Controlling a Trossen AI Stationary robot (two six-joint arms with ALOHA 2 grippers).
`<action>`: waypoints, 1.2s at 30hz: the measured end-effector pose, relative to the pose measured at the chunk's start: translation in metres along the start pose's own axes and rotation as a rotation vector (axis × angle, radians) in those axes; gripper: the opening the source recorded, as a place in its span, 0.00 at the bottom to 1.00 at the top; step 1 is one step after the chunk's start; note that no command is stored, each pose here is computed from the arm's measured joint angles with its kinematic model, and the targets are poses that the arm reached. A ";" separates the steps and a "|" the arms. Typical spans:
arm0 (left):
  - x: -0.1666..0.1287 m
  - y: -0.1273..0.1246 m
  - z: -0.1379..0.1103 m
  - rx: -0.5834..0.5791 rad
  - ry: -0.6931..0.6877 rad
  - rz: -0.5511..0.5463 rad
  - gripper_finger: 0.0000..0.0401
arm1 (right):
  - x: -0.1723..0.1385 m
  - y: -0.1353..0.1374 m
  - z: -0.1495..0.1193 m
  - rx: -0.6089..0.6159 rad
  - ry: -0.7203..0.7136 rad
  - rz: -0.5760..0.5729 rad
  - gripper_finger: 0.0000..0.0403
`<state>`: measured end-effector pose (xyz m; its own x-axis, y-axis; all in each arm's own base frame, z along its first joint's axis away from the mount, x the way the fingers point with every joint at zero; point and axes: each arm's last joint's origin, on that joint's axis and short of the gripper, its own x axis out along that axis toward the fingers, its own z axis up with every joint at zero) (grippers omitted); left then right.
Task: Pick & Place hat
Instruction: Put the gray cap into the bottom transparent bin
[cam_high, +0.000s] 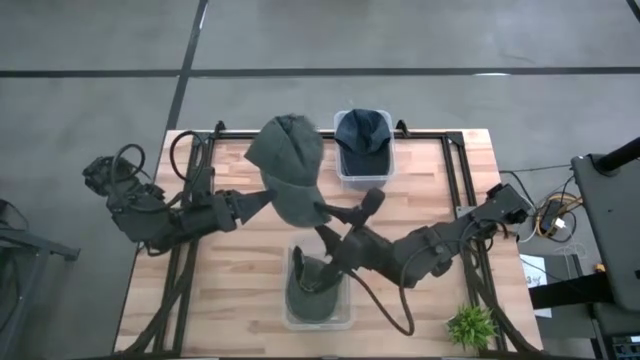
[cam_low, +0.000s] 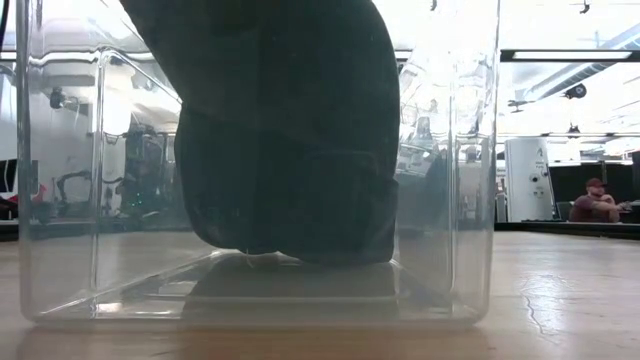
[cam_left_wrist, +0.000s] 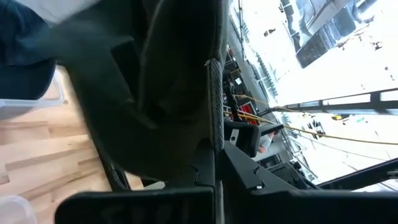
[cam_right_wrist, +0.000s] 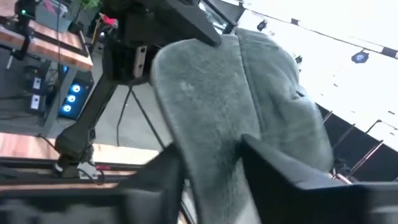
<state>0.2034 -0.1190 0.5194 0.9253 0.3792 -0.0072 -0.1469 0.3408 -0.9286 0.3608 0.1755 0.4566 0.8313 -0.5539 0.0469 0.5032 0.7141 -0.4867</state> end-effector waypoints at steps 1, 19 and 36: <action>0.000 0.000 0.000 0.001 0.000 0.000 0.01 | -0.001 -0.002 0.002 0.004 0.006 0.005 0.30; 0.000 -0.005 0.002 0.153 -0.063 -0.012 0.20 | 0.002 -0.061 0.029 0.187 0.069 -0.084 0.02; -0.001 -0.019 0.013 0.275 -0.204 -0.039 0.49 | 0.006 -0.100 0.053 0.269 -0.065 -0.153 0.02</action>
<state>0.2006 -0.1150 0.5423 0.8472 0.5159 0.1268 -0.2269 0.5672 -0.7917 0.3279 0.1232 0.5514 0.7499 -0.6414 0.1620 0.6610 0.7168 -0.2218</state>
